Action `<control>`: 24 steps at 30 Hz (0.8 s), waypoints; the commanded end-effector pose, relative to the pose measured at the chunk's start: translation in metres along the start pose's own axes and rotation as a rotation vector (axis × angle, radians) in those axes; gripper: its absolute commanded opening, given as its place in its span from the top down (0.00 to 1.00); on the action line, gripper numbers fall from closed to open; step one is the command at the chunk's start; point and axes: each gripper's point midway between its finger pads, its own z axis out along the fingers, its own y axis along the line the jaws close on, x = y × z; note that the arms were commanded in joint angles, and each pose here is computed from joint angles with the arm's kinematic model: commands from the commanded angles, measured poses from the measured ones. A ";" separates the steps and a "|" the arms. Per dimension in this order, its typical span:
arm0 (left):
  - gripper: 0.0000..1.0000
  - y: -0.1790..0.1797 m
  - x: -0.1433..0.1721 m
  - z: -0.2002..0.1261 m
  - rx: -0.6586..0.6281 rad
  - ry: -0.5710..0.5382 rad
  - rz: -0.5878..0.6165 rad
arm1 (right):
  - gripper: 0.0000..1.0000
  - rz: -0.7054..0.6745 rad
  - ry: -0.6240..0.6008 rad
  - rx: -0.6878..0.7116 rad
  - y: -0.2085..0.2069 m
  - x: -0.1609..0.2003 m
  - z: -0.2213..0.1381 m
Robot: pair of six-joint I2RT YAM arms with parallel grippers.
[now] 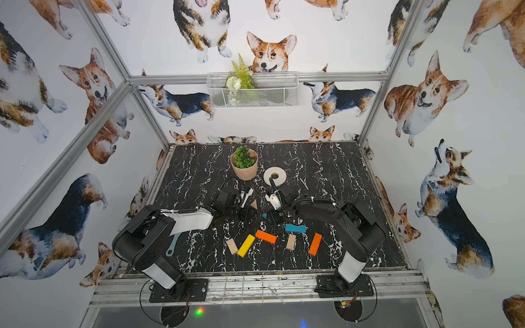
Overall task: Assemble a carrot with building blocks
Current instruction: Adjust the building block at the center of the board, then assemble the building block at the center of the board.
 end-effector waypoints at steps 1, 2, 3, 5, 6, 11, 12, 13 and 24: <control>0.66 0.001 -0.013 -0.009 -0.013 -0.061 0.003 | 0.45 0.027 -0.002 0.061 -0.009 -0.001 0.001; 0.66 0.004 -0.014 -0.012 -0.020 -0.069 -0.001 | 0.45 0.031 -0.004 0.068 -0.011 -0.002 0.002; 0.66 0.006 -0.015 -0.014 -0.027 -0.076 -0.006 | 0.45 0.033 -0.005 0.073 -0.011 -0.002 0.002; 0.64 0.011 -0.017 -0.018 -0.053 -0.085 -0.017 | 0.45 0.038 -0.006 0.089 -0.013 -0.004 0.004; 0.64 0.016 -0.016 -0.020 -0.078 -0.084 -0.025 | 0.46 0.040 -0.007 0.090 -0.013 -0.006 0.005; 0.62 0.035 -0.016 -0.029 -0.175 -0.092 -0.050 | 0.48 0.029 -0.016 0.088 -0.008 -0.014 0.009; 0.62 0.039 -0.017 -0.031 -0.193 -0.100 -0.053 | 0.48 0.025 -0.017 0.086 -0.007 -0.015 0.009; 0.59 0.043 -0.018 -0.033 -0.212 -0.107 -0.057 | 0.49 0.019 -0.020 0.083 -0.006 -0.016 0.010; 0.44 0.063 -0.026 -0.026 -0.210 -0.131 -0.138 | 0.51 -0.037 -0.013 0.077 0.001 -0.035 0.018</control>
